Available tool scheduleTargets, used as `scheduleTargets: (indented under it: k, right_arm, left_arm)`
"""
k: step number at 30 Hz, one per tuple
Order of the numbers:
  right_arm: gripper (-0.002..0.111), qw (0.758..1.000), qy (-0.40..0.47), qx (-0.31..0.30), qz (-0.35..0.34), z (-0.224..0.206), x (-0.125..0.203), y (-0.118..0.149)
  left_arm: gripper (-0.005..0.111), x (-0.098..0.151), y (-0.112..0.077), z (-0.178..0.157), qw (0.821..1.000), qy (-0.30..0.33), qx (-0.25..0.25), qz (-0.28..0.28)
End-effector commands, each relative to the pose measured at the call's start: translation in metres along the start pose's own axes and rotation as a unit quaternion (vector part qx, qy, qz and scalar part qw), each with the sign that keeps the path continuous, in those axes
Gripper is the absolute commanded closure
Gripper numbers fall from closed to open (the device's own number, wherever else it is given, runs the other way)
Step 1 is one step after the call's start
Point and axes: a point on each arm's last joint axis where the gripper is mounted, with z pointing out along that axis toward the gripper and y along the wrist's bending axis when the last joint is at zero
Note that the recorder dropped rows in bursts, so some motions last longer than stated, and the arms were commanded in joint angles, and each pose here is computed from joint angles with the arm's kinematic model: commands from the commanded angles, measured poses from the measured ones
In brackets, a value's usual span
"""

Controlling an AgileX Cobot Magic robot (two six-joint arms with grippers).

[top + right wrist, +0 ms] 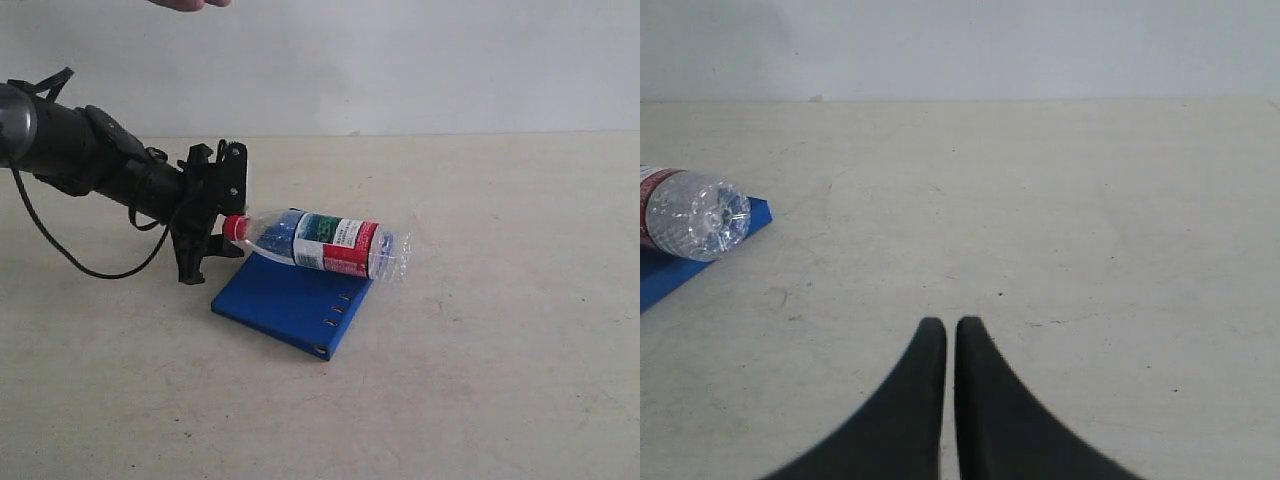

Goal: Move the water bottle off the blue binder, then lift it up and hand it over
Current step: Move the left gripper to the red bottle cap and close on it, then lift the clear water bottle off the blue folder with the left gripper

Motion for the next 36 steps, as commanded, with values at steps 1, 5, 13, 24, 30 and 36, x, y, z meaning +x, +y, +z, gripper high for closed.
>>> scheduleTargets:
  k: [1, 5, 13, 24, 30, 36]
  right_arm:
    - [0.107, 1.000, -0.008, -0.001, -0.002, 0.000, -0.002, 0.000]
    - [0.107, 1.000, -0.008, -0.001, -0.002, 0.000, -0.002, 0.000]
    - [0.107, 1.000, -0.008, -0.001, -0.002, 0.000, -0.002, 0.000]
    - [0.107, 1.000, -0.008, -0.001, -0.002, 0.000, -0.002, 0.000]
    - [0.107, 1.000, -0.008, -0.001, -0.002, 0.000, -0.002, 0.000]
    - [0.107, 1.000, -0.008, -0.001, -0.002, 0.000, -0.002, 0.000]
  left_arm:
    - [0.054, -0.015, 0.005, 0.001, 1.000, -0.014, -0.006, 0.017]
    - [0.056, -0.018, 0.005, 0.001, 1.000, -0.012, -0.007, 0.025]
    - [0.096, -0.018, 0.007, -0.001, 1.000, -0.008, -0.013, 0.023]
    - [0.102, -0.020, 0.049, -0.042, 0.979, 0.044, -0.196, -0.035]
    - [0.102, -0.039, 0.070, -0.097, 0.958, 0.014, -0.276, -0.079]
    - [0.102, -0.049, 0.075, -0.121, 0.948, -0.015, -0.296, -0.119]
